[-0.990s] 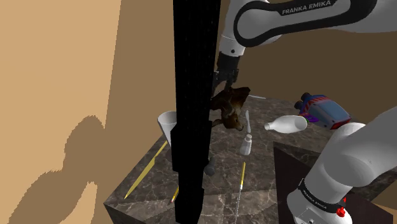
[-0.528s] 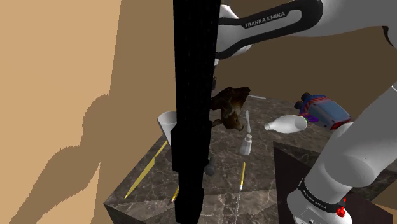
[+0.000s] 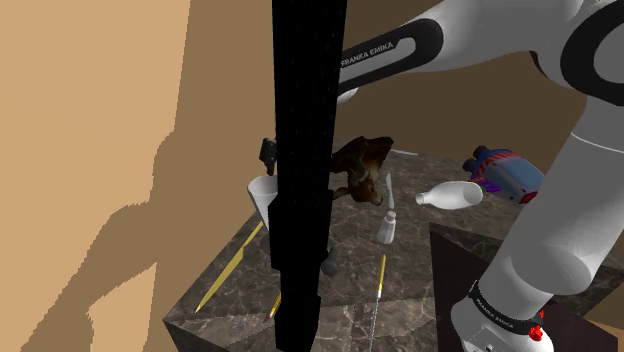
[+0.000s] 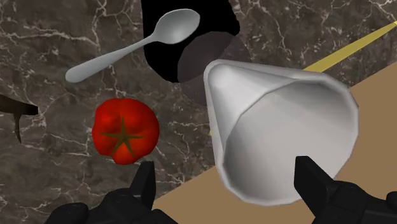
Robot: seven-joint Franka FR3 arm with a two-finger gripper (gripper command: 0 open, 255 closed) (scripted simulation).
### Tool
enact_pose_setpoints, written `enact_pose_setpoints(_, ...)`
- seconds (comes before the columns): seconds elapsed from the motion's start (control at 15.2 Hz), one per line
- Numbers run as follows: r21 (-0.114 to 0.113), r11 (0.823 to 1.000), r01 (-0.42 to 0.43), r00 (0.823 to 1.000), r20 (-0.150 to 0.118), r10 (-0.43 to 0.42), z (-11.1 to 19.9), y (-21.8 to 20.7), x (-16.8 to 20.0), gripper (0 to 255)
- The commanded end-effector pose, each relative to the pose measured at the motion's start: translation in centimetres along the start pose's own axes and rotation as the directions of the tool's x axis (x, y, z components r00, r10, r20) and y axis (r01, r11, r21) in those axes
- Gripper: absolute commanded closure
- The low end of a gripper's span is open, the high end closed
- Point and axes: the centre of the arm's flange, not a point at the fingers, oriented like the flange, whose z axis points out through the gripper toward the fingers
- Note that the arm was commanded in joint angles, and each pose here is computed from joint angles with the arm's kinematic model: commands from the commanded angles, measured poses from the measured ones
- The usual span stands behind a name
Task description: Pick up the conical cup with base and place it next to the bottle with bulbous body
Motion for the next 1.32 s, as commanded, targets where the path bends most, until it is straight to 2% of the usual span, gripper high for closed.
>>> enact_pose_setpoints(0.0, 0.001, 1.000, 0.000, 1.000, 0.000, 0.000, 1.0, -0.1, 0.1, 0)
enact_pose_setpoints(0.26, 0.001, 1.000, 0.000, 1.000, 0.000, 0.000, 3.4, -0.1, 0.1, 0)
enact_pose_setpoints(0.79, 0.001, 1.000, 0.000, 1.000, 0.000, 0.000, 3.4, -0.1, 0.1, 0)
enact_pose_setpoints(0.86, 0.001, 1.000, 0.000, 1.000, 0.000, 0.000, 3.4, -0.1, 0.1, 255)
enact_pose_setpoints(1.25, 0.001, 1.000, 0.000, 1.000, 0.000, 0.000, 3.4, -0.1, 0.1, 255)
